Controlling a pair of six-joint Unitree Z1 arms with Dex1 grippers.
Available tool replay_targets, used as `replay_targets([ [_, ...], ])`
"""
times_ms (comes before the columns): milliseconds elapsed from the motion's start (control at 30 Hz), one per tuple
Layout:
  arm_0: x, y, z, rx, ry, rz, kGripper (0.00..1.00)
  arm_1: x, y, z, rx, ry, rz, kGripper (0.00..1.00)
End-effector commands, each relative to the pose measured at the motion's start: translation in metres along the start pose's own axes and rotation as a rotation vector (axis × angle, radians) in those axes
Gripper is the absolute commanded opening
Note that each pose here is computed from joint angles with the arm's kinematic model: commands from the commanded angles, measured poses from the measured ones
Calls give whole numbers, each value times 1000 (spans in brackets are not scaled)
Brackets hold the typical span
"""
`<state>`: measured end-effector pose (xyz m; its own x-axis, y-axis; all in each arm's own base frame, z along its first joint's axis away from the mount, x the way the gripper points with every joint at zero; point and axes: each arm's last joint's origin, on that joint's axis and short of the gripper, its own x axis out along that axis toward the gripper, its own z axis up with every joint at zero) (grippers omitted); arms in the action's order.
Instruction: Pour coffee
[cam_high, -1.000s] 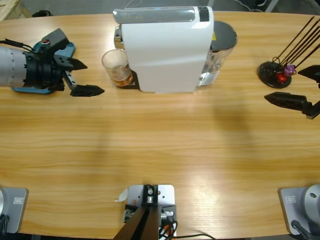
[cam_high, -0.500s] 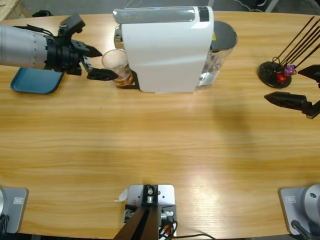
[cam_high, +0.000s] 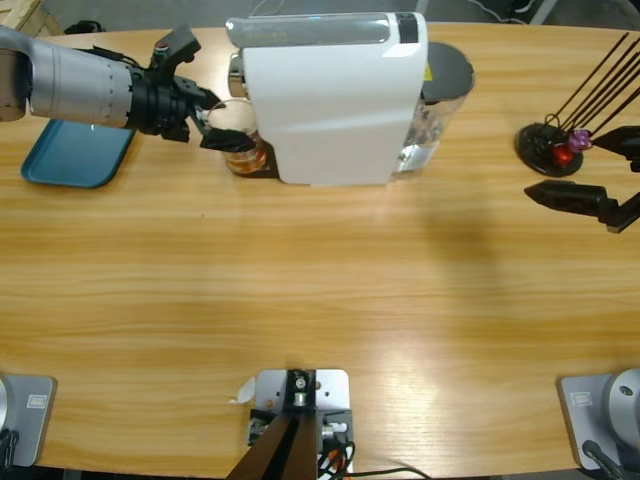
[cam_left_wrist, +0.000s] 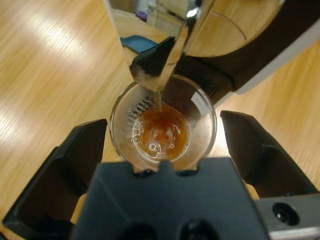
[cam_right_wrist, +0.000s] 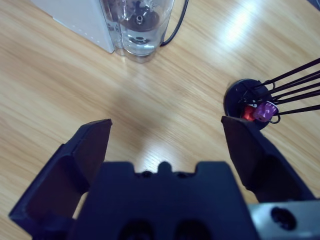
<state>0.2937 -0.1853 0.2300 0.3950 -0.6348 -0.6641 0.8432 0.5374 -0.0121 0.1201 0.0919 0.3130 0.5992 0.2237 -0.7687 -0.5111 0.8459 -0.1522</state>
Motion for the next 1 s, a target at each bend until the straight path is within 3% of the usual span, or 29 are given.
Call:
replay_targets([
  [33, 19, 9, -9, -7, 37, -8, 1000, 9, 4, 2, -12, 46, 3, 1000],
  [167, 21, 12, -10, -12, 39, -3, 998, 9, 4, 2, -14, 46, 4, 1000],
  [267, 21, 13, -11, -11, 42, -1, 942, 9, 4, 2, -14, 46, 6, 1000],
  [300, 21, 14, -11, -9, 41, 0, 915, 9, 4, 2, -15, 46, 6, 1000],
  [367, 21, 14, -11, -11, 41, -3, 736, 9, 4, 2, -15, 46, 6, 1000],
  [433, 21, 13, -11, -12, 41, -9, 719, 9, 4, 2, -16, 46, 7, 1000],
  [500, 22, 13, -12, -16, 38, -19, 608, 8, 4, 2, -16, 44, 9, 1000],
  [567, 24, 13, -13, -21, 40, -36, 590, 8, 4, 2, -17, 44, 11, 1000],
  [700, 25, 12, -14, -20, 43, -42, 399, 9, 4, 2, -19, 47, 13, 1000],
  [767, 23, 11, -14, -18, 40, -43, 62, 9, 4, 3, -20, 49, 14, 1000],
  [800, 23, 10, -15, -16, 40, -45, 0, 11, 5, 2, -18, 39, 19, 1000],
  [1000, 14, 9, -17, -16, 36, -39, 0, 13, 6, -7, 3, -16, 44, 1000],
])
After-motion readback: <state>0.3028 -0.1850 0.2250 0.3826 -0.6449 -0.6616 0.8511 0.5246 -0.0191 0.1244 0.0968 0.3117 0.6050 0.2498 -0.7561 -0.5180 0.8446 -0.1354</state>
